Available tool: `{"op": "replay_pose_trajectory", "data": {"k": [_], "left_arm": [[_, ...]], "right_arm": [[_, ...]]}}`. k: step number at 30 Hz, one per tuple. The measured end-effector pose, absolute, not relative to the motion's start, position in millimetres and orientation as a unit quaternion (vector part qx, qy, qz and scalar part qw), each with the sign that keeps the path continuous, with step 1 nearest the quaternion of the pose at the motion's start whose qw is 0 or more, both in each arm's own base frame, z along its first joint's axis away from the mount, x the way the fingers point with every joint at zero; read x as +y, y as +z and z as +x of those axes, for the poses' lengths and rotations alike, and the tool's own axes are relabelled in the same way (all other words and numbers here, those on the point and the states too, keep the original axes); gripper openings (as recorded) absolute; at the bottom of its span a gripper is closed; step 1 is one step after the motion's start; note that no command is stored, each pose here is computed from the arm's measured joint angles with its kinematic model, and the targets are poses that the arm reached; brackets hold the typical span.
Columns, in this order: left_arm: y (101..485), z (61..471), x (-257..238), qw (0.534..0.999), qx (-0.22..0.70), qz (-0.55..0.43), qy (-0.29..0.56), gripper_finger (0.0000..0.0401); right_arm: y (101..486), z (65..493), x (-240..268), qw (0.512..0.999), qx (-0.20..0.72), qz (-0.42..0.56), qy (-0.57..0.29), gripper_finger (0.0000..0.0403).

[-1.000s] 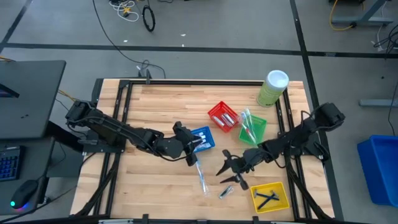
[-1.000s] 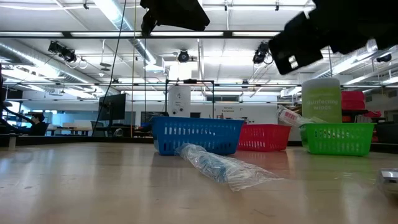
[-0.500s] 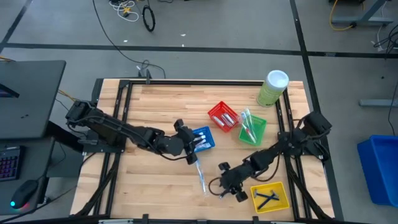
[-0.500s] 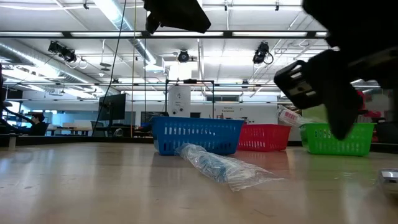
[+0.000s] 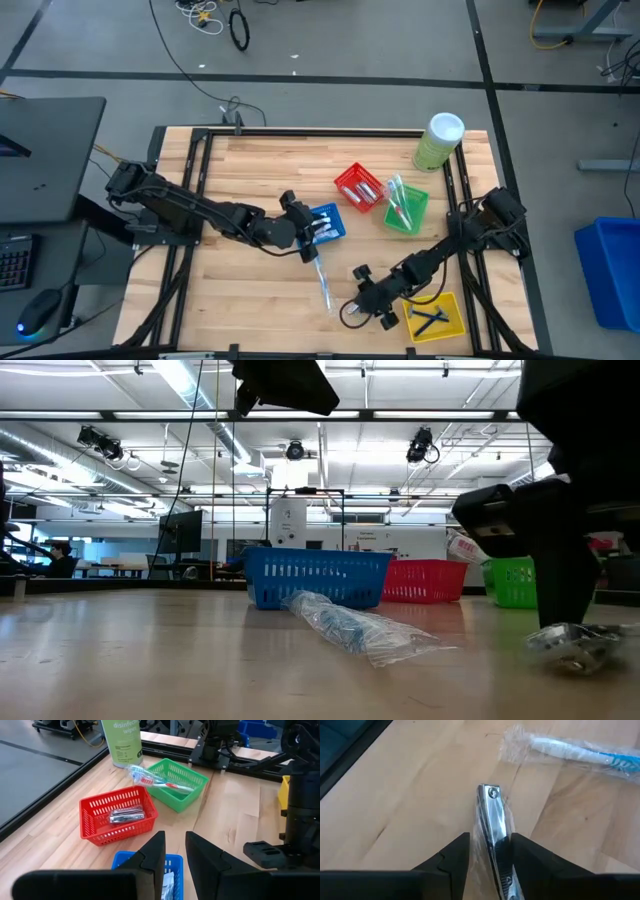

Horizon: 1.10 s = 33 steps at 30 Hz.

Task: Pick & Place Travel size toiletries
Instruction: Put the silver nail cutter into the red bin

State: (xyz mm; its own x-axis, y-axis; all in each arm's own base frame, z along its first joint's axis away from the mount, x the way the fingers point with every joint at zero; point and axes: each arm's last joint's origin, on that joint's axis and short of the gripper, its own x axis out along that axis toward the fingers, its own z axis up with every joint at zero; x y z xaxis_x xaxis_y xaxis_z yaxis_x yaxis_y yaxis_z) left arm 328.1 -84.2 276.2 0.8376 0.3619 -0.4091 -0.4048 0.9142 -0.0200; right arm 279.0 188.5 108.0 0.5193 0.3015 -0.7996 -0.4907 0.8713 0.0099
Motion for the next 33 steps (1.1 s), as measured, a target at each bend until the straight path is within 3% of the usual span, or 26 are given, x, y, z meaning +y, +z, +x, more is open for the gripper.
{"op": "replay_pose_trajectory", "data": {"k": [10,15,19,23,27,33], "left_arm": [[276,328,-84,0.957,0.202,-0.053,0.201,0.0082],[276,328,-84,0.957,0.202,-0.053,0.202,0.0082],[277,328,-84,0.957,0.2,-0.054,0.203,0.0082],[277,328,-84,0.956,0.195,-0.07,0.206,0.0082],[277,328,-84,0.955,0.191,-0.077,0.215,0.0082],[277,328,-84,0.952,0.184,-0.099,0.223,0.0082]], "right_arm": [[111,278,187,0.868,0.43,-0.122,0.217,0.0062],[145,269,174,0.876,0.423,-0.135,0.187,0.0048],[183,254,148,0.884,0.418,-0.185,0.094,0.0053],[220,242,113,0.898,0.383,-0.209,-0.052,0.0053],[240,243,74,0.901,0.348,-0.174,-0.194,0.0053],[238,254,16,0.883,0.358,-0.072,-0.295,0.0053]]}}
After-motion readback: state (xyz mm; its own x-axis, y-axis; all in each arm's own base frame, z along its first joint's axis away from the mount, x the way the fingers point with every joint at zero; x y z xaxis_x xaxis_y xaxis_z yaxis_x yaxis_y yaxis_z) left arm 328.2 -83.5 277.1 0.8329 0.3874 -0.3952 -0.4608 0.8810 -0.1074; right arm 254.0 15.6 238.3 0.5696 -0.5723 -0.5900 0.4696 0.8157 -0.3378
